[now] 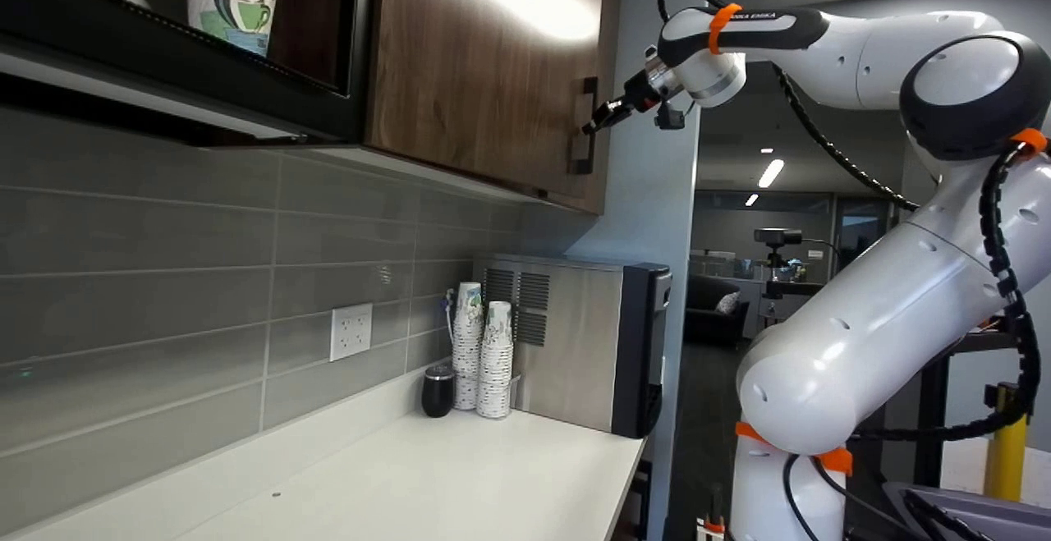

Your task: Open then close the top left cabinet door

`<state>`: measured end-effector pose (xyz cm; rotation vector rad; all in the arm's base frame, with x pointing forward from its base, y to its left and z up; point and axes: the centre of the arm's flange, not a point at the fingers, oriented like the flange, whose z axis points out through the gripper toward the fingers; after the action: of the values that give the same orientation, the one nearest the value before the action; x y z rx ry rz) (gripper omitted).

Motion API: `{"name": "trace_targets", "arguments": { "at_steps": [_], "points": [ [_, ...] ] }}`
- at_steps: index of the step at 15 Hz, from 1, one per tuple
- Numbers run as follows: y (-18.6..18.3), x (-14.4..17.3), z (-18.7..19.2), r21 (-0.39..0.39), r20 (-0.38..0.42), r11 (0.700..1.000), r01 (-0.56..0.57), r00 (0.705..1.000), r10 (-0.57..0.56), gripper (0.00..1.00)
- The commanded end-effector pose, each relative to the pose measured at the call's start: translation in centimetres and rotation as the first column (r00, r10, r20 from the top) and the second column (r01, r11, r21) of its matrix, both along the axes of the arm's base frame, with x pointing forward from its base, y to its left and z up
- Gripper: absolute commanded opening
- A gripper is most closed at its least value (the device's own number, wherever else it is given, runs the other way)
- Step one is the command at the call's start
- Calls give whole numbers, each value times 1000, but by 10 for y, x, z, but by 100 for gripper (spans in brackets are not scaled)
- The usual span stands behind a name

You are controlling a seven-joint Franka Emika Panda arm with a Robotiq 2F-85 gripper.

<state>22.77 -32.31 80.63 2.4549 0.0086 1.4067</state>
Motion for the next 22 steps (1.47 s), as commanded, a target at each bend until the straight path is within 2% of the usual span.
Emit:
{"name": "trace_targets", "arguments": {
  "at_steps": [1, 5, 9, 22],
  "points": [
    [63, -13, -47, -63, -99, 993, -96, 991, 89, 4],
    [86, -26, -53, -171, -146, 978, -117, 985, 92, 4],
    [108, -42, -63, -239, -184, 959, -154, 977, 111, 4],
    [162, -126, -85, -381, -149, 906, -185, 979, 137, 4]
  ]
}}
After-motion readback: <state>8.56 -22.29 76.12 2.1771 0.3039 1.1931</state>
